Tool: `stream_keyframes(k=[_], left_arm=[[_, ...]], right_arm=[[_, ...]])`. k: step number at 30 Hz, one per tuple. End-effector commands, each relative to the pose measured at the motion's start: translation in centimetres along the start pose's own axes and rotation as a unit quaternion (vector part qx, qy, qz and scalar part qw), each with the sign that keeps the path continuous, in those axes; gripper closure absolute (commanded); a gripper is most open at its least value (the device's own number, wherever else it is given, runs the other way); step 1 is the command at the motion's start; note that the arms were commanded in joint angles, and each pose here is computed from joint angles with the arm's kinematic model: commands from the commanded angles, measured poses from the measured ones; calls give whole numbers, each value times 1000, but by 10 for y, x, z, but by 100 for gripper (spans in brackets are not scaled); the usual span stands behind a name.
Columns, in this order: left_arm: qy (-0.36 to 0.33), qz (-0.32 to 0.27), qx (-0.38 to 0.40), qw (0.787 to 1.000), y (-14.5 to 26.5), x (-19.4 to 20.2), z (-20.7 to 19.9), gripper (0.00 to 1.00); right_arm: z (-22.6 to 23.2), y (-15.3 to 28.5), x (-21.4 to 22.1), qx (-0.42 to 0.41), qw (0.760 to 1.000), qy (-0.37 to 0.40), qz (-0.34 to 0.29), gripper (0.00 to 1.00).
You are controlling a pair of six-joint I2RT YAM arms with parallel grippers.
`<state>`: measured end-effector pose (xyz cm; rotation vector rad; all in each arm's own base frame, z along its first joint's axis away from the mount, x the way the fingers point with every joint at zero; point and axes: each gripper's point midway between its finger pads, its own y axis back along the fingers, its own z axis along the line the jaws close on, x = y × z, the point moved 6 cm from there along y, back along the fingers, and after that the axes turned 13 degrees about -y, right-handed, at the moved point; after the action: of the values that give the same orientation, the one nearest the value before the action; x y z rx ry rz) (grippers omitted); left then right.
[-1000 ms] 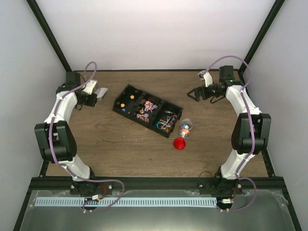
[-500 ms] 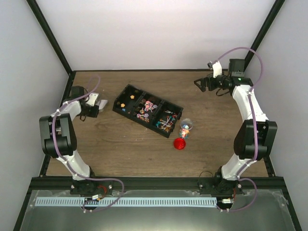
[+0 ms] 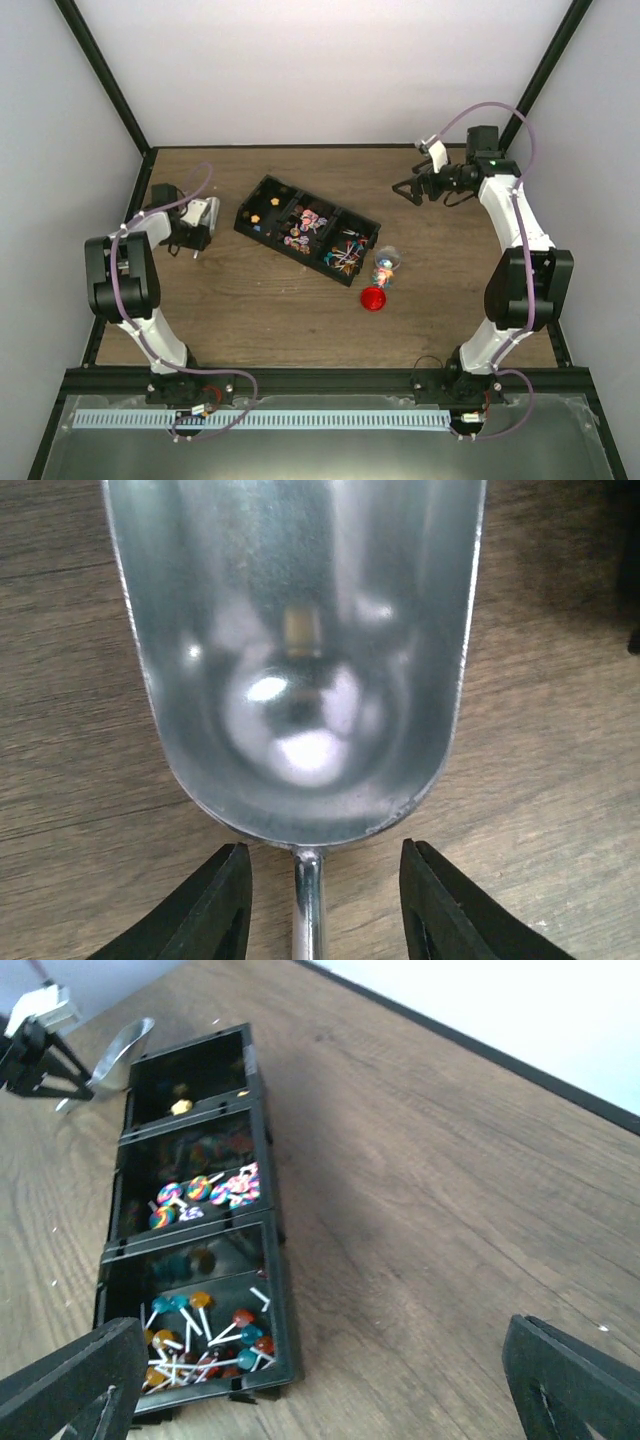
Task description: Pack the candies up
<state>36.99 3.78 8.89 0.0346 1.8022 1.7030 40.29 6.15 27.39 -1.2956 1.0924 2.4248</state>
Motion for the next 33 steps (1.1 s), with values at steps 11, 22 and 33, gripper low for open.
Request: stream_keyframes(k=[11,22,33], left_arm=[[-47,-99,-10,994,109,-55,-4,0],[-32,-290,22,956,192,-100,-26,0],[-15,-316,-41,948,220,-117,-25,0]], right_arm=[[127,-11,44,-134,965,205,91,0],[189,-12,158,-188,887,370,200,17],[157,-65,253,-109,859,402,297,42]])
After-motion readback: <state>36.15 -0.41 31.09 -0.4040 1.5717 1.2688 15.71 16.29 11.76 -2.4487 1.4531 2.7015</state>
